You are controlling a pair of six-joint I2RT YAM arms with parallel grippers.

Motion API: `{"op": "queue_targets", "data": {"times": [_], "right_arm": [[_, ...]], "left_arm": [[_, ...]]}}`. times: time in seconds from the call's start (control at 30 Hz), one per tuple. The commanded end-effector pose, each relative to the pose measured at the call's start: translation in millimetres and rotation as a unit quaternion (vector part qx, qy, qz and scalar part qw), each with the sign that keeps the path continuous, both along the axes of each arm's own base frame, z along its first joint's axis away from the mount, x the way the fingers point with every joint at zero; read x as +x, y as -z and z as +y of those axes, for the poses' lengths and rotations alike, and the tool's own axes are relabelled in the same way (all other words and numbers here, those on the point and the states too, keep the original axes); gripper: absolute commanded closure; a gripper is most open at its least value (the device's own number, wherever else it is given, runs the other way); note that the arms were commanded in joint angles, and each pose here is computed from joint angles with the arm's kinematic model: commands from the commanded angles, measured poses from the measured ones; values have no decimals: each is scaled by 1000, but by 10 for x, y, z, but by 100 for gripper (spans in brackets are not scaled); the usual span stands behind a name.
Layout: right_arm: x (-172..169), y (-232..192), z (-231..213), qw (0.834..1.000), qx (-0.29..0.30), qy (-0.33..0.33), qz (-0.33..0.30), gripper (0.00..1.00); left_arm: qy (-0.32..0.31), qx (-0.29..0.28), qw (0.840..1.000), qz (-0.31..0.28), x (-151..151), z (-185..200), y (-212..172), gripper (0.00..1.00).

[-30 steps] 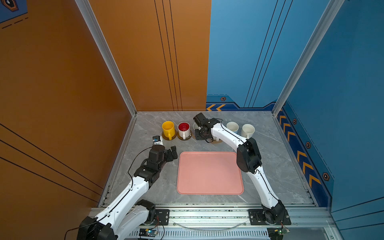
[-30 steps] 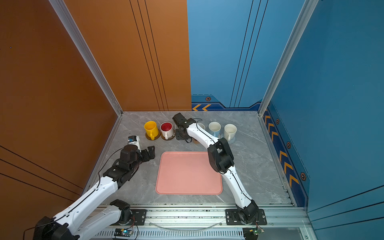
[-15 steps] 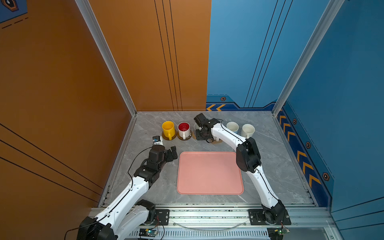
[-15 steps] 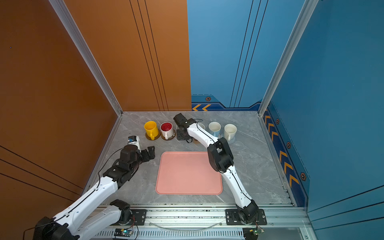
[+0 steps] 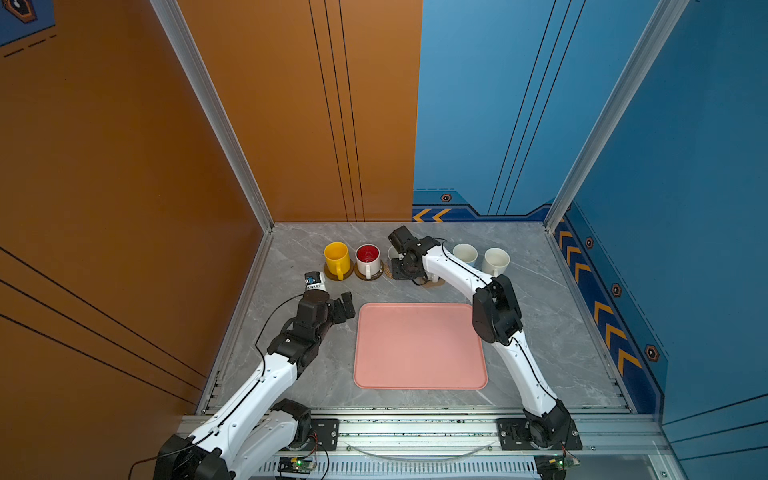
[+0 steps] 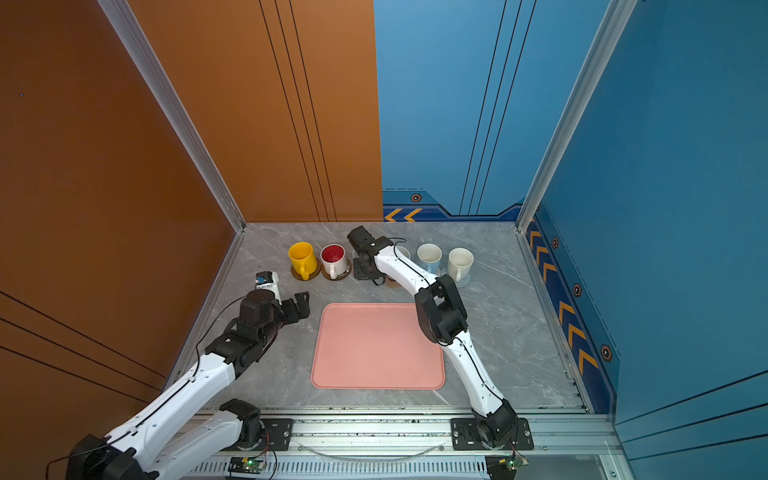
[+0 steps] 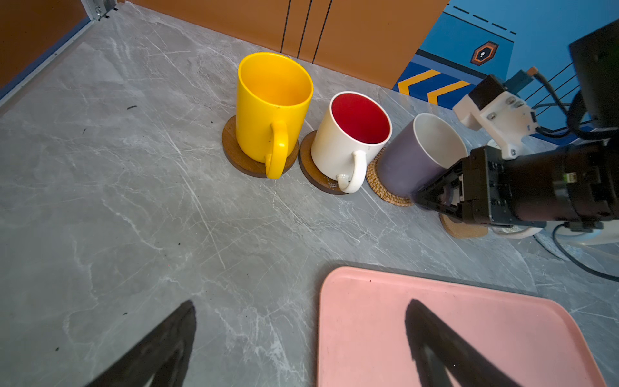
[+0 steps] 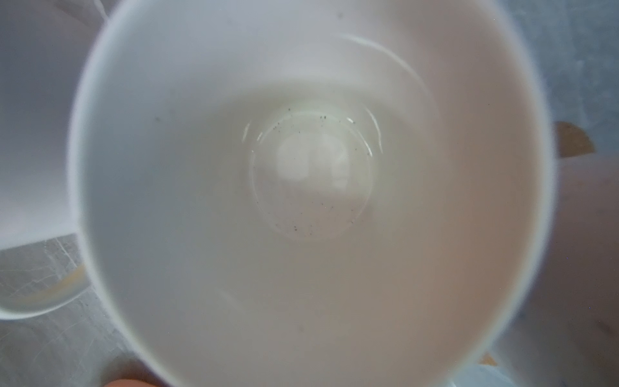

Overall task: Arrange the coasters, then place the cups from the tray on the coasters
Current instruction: 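Set the purple mug down onto the woven rattan coaster with the right gripper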

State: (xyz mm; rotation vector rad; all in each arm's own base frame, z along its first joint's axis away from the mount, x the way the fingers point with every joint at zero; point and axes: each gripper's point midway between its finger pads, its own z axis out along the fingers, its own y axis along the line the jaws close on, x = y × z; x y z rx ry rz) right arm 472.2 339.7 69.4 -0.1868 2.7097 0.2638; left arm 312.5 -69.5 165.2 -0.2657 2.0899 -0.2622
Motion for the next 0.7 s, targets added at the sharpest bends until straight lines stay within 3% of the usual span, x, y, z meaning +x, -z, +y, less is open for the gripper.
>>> {"op": "queue_targets", "data": {"times": [0.0, 0.67], "right_arm": [[61, -107, 3, 1000, 9, 5, -8, 79], [12, -146, -8, 1000, 10, 4, -2, 69]], "left_arm": [[-3, 1, 1000, 10, -42, 42, 63, 2], [-6, 0, 1000, 6, -68, 71, 33, 2]]}}
